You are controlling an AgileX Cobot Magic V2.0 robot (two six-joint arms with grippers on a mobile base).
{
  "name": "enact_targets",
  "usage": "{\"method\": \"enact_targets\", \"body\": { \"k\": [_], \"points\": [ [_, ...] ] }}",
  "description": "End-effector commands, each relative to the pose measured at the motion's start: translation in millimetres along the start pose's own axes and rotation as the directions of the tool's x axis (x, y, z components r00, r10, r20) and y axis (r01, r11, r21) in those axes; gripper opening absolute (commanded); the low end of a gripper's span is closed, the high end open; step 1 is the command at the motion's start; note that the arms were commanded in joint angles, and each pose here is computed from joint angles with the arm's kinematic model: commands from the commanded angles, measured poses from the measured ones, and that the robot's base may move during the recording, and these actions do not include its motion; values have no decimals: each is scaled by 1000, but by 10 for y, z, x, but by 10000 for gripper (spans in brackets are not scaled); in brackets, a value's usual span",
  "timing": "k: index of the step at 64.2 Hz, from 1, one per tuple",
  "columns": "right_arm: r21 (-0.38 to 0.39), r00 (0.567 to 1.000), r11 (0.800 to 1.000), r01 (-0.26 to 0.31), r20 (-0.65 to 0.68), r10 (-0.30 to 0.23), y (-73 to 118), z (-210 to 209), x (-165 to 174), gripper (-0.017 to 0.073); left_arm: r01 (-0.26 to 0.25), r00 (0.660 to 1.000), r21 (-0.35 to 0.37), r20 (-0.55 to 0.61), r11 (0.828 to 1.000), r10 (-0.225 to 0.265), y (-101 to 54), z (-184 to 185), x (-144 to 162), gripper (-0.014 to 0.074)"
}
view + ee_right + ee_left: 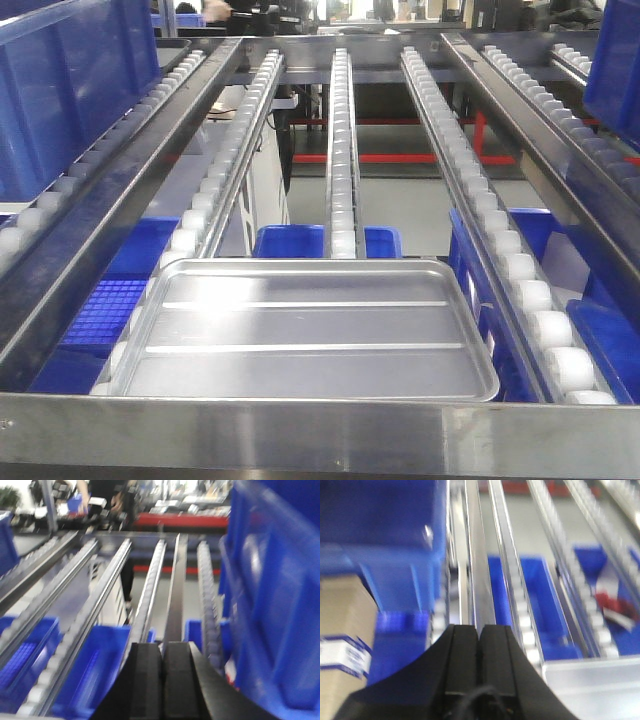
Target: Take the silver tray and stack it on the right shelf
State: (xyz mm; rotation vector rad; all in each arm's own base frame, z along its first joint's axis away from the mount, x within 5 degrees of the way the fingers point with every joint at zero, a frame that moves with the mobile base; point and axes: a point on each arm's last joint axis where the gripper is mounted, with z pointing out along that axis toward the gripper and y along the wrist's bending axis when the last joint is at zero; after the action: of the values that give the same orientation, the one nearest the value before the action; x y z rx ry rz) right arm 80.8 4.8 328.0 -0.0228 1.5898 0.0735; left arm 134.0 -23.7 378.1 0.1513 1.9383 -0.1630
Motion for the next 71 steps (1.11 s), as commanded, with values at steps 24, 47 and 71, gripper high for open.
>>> {"method": "enact_targets", "body": {
  "k": [24,47,71],
  "points": [
    [-252,980,960,-119,-184,73,317,302,55,522,242,956,278,-230,930,-180,-321,453,-86,335],
    [-351,800,911,-216,-599,-41,801,724,254,522,114,880,474,-456,873,132,-875,787,262,337],
    [-213,580,960,-183,-811,-69,1098,1471,437,518,11,795,197,-596,980,111,-1057,1121,409,337]
  ]
}}
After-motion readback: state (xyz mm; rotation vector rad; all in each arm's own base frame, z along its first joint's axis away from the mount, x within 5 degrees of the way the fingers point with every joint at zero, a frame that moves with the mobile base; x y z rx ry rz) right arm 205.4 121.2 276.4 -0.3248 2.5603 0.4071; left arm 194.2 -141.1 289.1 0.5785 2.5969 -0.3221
